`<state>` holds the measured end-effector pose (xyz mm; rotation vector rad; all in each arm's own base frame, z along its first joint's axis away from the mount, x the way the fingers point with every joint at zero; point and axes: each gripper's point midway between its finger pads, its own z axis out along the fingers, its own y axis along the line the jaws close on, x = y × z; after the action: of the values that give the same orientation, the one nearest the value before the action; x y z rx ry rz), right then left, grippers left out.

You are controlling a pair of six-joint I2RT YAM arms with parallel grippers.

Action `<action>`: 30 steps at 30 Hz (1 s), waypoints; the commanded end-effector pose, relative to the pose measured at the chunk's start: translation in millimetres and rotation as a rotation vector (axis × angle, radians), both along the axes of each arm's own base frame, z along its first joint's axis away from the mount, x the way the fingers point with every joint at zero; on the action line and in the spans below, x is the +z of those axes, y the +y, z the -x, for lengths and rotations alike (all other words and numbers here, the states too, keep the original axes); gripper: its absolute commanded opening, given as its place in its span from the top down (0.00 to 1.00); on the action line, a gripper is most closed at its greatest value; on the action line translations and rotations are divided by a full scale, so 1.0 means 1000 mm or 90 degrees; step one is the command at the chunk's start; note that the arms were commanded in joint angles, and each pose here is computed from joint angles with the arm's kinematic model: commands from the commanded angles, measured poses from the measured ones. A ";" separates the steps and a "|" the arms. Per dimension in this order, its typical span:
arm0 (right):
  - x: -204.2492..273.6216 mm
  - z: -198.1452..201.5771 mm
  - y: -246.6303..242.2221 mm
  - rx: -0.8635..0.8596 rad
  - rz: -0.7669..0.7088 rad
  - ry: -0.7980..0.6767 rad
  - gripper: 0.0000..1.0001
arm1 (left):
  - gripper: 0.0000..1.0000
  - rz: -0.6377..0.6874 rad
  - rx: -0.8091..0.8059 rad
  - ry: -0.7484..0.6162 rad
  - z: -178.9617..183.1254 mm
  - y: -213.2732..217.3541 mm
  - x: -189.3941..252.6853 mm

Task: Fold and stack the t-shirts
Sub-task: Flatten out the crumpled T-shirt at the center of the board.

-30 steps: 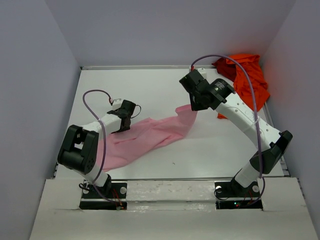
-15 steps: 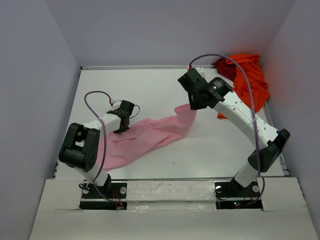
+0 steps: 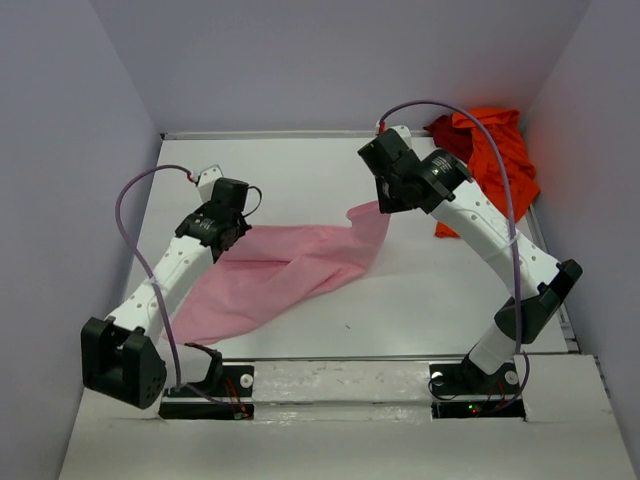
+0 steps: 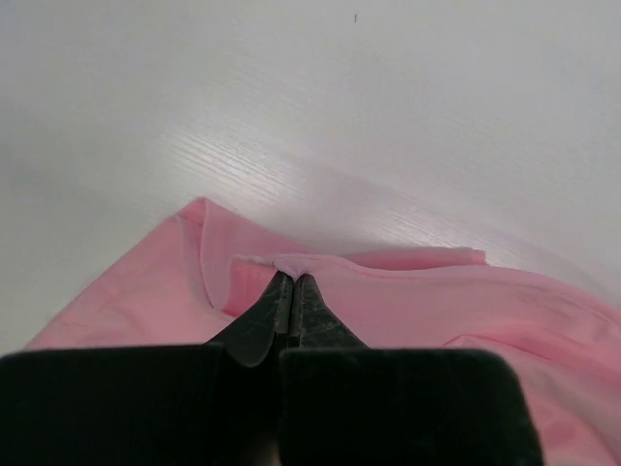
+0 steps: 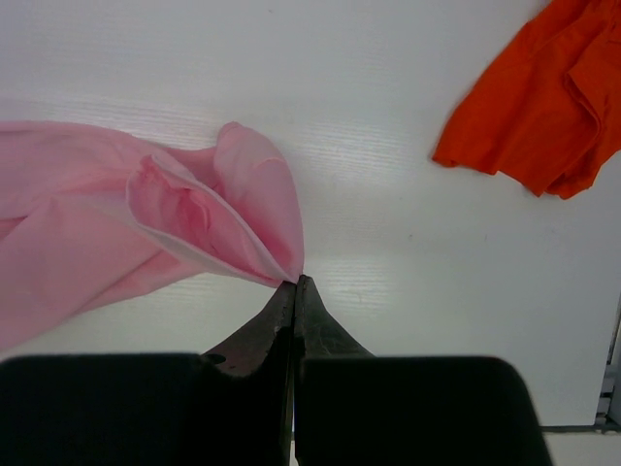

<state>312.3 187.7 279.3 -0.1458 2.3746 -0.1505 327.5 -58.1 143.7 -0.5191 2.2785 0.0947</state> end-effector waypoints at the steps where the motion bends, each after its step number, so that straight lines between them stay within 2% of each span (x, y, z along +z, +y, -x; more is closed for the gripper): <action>1: 0.026 -0.008 0.013 0.026 -0.040 -0.041 1.00 | 1.00 0.043 0.021 -0.068 0.009 0.002 0.050; 2: 0.027 -0.009 0.014 0.022 -0.044 -0.043 1.00 | 1.00 0.053 0.014 -0.083 0.008 -0.001 0.061; 5: 0.031 -0.011 0.016 0.007 -0.059 -0.053 1.00 | 1.00 0.082 -0.010 -0.174 -0.001 -0.007 0.130; 7: 0.039 -0.016 0.016 -0.002 -0.067 -0.076 1.00 | 1.00 0.062 -0.033 -0.195 -0.003 -0.011 0.155; 10: 0.061 -0.024 0.008 -0.022 -0.077 -0.130 1.00 | 1.00 0.042 -0.039 -0.249 0.002 -0.011 0.227; 12: 0.075 -0.028 0.000 -0.043 -0.074 -0.165 1.00 | 1.00 0.040 -0.052 -0.263 0.004 -0.017 0.251; 14: 0.095 -0.031 -0.012 -0.067 -0.076 -0.204 1.00 | 1.00 0.032 -0.050 -0.297 0.014 -0.009 0.289; 17: 0.116 -0.036 -0.025 -0.088 -0.086 -0.249 1.00 | 1.00 0.012 -0.022 -0.346 0.026 0.009 0.322; 20: 0.137 -0.039 -0.035 -0.107 -0.088 -0.288 1.00 | 1.00 0.005 -0.010 -0.362 0.035 0.018 0.335; 24: 0.163 -0.042 -0.056 -0.158 -0.075 -0.340 1.00 | 1.00 0.011 -0.002 -0.358 0.040 0.020 0.329; 30: 0.227 -0.033 -0.089 -0.204 -0.079 -0.465 1.00 | 1.00 -0.002 0.001 -0.384 0.040 0.025 0.339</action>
<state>358.5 134.9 435.4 0.1698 1.8708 -0.1761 289.2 -41.4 469.6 -0.4757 1.7364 -0.0844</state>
